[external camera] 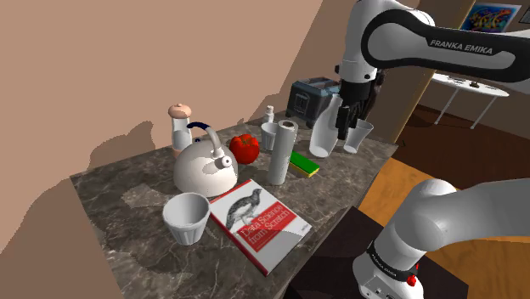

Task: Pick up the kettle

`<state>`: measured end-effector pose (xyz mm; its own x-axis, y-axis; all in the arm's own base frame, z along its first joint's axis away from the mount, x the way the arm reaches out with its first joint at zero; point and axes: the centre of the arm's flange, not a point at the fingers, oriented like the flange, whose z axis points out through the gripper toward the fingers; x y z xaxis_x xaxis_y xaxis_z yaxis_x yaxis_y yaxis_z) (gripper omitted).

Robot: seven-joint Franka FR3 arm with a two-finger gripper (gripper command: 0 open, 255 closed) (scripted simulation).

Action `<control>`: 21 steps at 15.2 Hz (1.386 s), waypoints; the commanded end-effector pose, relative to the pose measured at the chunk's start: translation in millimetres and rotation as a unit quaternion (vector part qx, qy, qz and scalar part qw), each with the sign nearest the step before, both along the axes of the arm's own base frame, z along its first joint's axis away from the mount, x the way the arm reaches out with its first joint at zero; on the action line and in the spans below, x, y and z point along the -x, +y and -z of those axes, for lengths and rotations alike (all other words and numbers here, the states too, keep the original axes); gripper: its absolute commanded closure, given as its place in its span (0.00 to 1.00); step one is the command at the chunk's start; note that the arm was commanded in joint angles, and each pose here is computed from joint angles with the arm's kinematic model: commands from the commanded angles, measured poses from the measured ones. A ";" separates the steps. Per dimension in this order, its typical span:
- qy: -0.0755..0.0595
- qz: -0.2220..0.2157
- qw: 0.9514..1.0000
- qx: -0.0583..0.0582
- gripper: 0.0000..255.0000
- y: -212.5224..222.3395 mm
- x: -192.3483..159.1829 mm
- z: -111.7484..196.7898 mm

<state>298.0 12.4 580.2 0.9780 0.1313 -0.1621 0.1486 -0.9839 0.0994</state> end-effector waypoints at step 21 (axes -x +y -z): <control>0.027 0.050 0.998 -0.034 0.00 216.1 -139.6 15.4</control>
<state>428.4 217.8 565.0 0.9771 0.0521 -0.2062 0.0599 -0.9977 0.0316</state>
